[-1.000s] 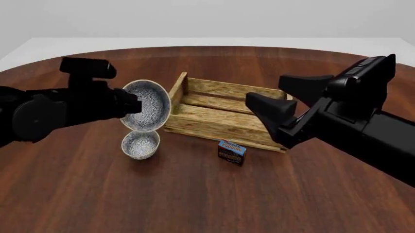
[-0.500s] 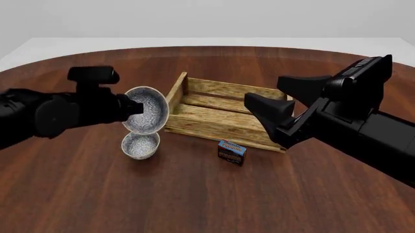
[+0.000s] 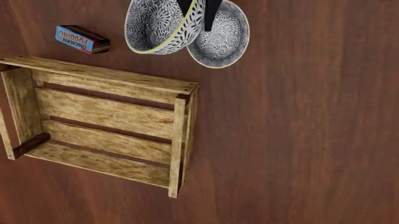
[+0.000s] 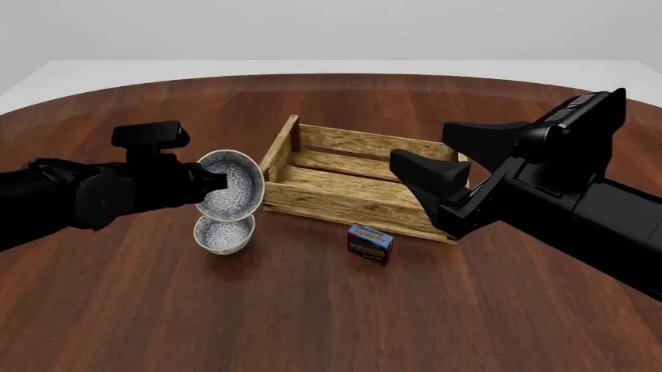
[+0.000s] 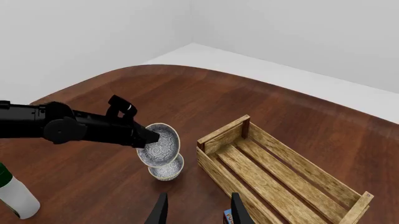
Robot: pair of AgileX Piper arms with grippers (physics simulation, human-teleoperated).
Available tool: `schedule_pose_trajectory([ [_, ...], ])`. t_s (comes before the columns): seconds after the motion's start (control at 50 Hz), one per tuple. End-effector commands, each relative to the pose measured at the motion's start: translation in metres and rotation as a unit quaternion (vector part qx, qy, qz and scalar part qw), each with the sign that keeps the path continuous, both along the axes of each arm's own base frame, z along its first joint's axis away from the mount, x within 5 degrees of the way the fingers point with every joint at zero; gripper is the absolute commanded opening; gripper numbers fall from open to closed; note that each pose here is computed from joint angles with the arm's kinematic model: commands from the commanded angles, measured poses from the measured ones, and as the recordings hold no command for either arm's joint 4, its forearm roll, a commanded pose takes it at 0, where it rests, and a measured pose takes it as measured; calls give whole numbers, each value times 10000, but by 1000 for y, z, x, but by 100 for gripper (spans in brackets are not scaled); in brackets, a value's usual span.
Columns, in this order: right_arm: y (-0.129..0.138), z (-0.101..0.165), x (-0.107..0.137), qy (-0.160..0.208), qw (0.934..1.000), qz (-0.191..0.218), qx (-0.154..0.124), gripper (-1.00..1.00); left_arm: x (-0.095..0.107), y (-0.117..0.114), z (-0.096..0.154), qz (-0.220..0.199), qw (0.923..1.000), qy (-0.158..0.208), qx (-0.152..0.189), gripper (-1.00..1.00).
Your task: Stack the right bowl on the left bowl and place them in the tray.
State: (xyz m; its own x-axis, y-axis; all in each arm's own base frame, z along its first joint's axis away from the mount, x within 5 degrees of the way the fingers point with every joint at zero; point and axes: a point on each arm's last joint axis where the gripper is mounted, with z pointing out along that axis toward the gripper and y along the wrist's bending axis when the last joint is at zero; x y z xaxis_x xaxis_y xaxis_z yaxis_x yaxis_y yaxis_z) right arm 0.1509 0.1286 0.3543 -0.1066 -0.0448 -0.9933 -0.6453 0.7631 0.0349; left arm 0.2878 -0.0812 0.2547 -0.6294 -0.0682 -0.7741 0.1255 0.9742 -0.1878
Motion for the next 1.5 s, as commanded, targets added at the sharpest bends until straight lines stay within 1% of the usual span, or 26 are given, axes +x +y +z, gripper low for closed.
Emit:
schedule_pose_trajectory([
  [0.02, 0, 0, 0, -1, 10000, -6, -3, 100, 9, 3, -16, 182, 9997, 59, -134, -100],
  [0.24, 0, 0, 1, -3, 10000, -7, -6, 100, 15, 5, -28, 326, 9991, 134, -225, -100],
  [0.32, 1, -1, 1, 2, 10000, -1, -13, 100, 19, 9, -37, 427, 9986, 151, -257, -100],
  [0.44, 1, -1, 1, 1, 10000, -5, -20, 100, 25, 11, -41, 526, 9980, 187, -302, -100],
  [0.46, 1, -1, 1, 2, 10000, -8, -19, 100, 25, 11, -48, 542, 9978, 205, -323, -100],
  [0.5, 1, -1, 2, 4, 10000, -11, -21, 100, 27, 12, -53, 559, 9978, 203, -308, -100],
  [0.58, 1, -2, 2, 8, 10000, -6, -28, 100, 28, 12, -57, 588, 9975, 223, -334, -100],
  [0.62, 1, -2, 2, 9, 10000, -2, -28, 100, 29, 12, -52, 603, 9973, 242, -343, -100],
  [0.64, 1, -2, 2, 9, 10000, -5, -29, 100, 29, 13, -57, 622, 9972, 248, -343, -100],
  [0.7, 1, -2, 2, 12, 10000, -11, -29, 100, 29, 13, -65, 638, 9969, 279, -358, -100],
  [0.74, 2, -2, 3, 14, 10000, -8, -31, 100, 29, 13, -63, 650, 9967, 296, -375, -100],
  [0.82, 2, -2, 3, 16, 10000, -4, -39, 100, 27, 13, -72, 666, 9965, 328, -383, -100],
  [1.14, 2, -2, 2, 15, 10000, 0, -45, 100, 26, 15, -86, 727, 9956, 420, -414, -100],
  [1.5, 2, -2, 2, 9, 10000, 4, -46, 100, 29, 18, -93, 777, 9951, 470, -392, -100],
])
